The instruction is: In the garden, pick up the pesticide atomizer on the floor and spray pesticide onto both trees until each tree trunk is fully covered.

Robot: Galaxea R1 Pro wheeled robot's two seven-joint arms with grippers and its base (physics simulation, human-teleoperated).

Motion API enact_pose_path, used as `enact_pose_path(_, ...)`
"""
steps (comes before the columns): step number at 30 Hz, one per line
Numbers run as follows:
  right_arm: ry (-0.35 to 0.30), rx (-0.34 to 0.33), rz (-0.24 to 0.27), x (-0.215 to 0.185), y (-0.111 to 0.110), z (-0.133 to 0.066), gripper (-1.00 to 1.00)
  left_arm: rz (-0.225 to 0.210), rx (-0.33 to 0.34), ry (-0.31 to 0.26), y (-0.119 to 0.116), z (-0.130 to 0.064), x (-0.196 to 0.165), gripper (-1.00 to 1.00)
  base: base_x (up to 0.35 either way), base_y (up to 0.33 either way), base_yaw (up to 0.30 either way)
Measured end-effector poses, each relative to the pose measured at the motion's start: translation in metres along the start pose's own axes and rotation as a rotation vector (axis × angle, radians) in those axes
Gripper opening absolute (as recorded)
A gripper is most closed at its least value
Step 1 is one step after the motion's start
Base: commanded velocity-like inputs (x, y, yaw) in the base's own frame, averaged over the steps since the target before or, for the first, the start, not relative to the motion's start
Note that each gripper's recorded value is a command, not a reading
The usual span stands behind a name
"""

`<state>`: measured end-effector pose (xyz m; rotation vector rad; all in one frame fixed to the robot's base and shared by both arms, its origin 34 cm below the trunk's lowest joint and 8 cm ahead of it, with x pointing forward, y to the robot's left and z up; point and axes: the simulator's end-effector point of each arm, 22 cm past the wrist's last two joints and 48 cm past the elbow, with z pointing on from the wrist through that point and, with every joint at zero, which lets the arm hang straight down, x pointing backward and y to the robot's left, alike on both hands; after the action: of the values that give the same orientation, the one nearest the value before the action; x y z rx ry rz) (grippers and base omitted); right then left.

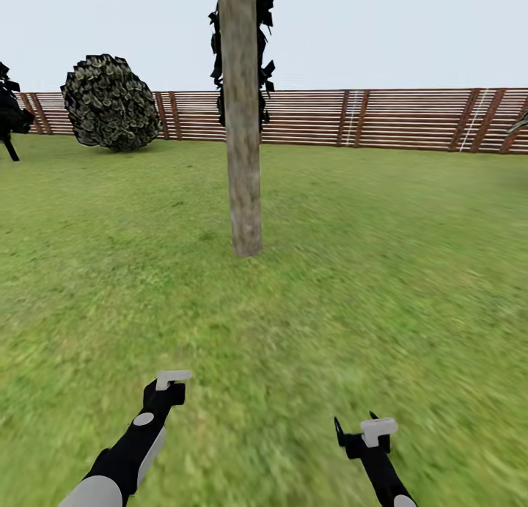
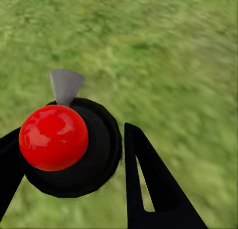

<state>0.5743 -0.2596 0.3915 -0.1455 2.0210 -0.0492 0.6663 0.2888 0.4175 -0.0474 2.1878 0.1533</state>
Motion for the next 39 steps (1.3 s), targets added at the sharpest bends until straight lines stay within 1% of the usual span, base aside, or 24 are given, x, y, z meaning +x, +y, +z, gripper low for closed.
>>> enact_pose_path(6, 0.001, 0.000, 0.000, 0.0005, 0.0000, -0.0004, 1.00, 0.000, 0.000, 0.000, -0.0001, 0.0000, 0.0000, -1.00, 0.338, 0.073, 0.088)
enact_pose_path(39, 0.001, -0.003, -0.002, 0.0006, 0.0008, -0.0003, 1.00, 0.000, 0.000, -0.002, -0.0002, 0.0000, -0.0009, -1.00, 0.338, 0.073, 0.004)
